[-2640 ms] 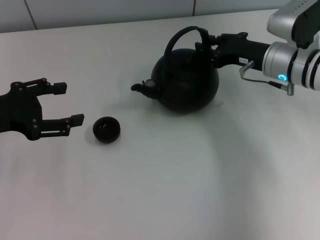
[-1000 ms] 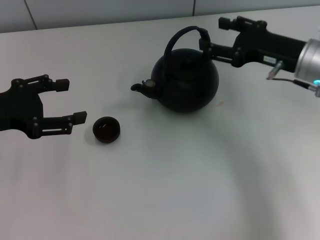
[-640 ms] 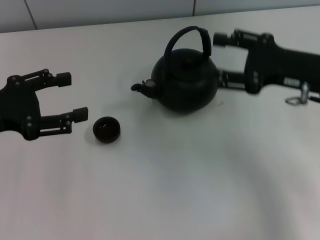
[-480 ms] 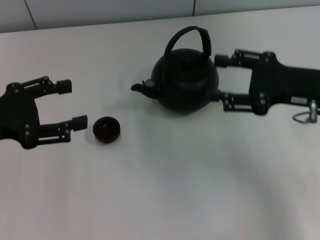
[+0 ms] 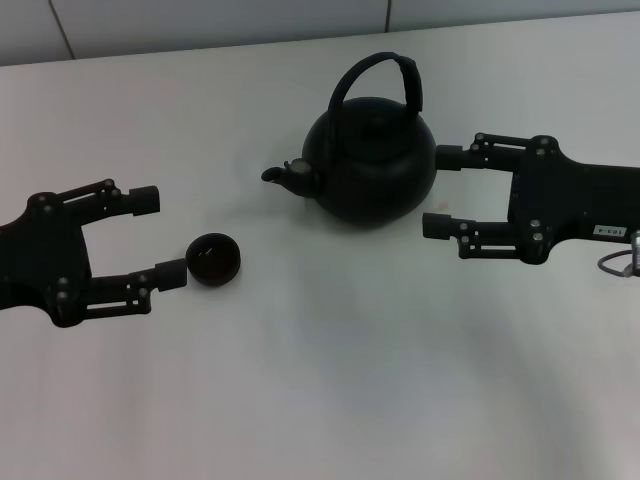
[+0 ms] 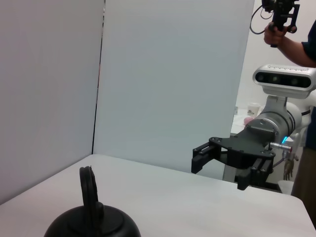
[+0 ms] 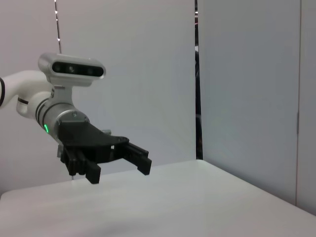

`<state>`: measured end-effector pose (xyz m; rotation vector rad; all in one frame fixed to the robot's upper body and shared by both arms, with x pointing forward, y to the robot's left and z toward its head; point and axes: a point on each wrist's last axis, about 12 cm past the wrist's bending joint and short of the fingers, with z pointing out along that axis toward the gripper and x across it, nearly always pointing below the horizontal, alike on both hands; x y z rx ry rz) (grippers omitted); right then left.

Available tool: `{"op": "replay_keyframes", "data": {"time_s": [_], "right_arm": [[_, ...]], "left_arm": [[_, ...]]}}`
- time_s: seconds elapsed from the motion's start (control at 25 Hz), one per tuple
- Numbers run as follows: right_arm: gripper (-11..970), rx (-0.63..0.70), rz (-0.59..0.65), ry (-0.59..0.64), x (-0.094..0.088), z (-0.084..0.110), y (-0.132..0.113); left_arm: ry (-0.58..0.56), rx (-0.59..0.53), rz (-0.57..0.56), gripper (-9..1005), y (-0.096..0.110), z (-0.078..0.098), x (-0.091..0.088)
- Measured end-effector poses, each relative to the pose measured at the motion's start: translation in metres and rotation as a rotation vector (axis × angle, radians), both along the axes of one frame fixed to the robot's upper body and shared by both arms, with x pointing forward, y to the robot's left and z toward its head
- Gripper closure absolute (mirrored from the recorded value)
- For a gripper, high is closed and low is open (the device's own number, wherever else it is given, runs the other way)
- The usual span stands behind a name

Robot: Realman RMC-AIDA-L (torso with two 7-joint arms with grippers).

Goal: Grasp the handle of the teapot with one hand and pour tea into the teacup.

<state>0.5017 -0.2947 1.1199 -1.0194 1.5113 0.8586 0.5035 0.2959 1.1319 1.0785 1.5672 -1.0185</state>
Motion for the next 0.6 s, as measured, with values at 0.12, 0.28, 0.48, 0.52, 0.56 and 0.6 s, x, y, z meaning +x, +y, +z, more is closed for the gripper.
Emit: {"op": "replay_keyframes", "data": {"time_s": [0.12,0.28,0.48,0.52,0.56,0.6], "right_arm": [[208,-0.005,0.004,0.001,0.0007,-0.0002,0.0012],[208,-0.008,0.013,-0.005,0.0020,0.0006,0.0033],[208,-0.012,0.010,-0.043,0.0018,-0.0062,0.0050],[208,-0.011,0.012,-0.045,0.0026,-0.0056,0.0056],[208,-0.011,0.014,-0.047,0.0032,-0.0051,0.0062],[208,-0.011,0.016,-0.048,0.0040,-0.0043,0.0068]], "left_arm": [[-0.005,-0.006,0.000,148,0.0001,-0.0006,-0.0013],[-0.053,-0.007,-0.004,148,0.0007,-0.0039,-0.0036],[-0.073,-0.034,0.006,149,0.0013,-0.0015,-0.0030],[-0.074,-0.035,0.006,149,0.0011,-0.0011,-0.0028],[-0.075,-0.037,0.006,149,0.0011,-0.0008,-0.0026],[-0.076,-0.039,0.006,149,0.0010,-0.0006,-0.0025]]}}
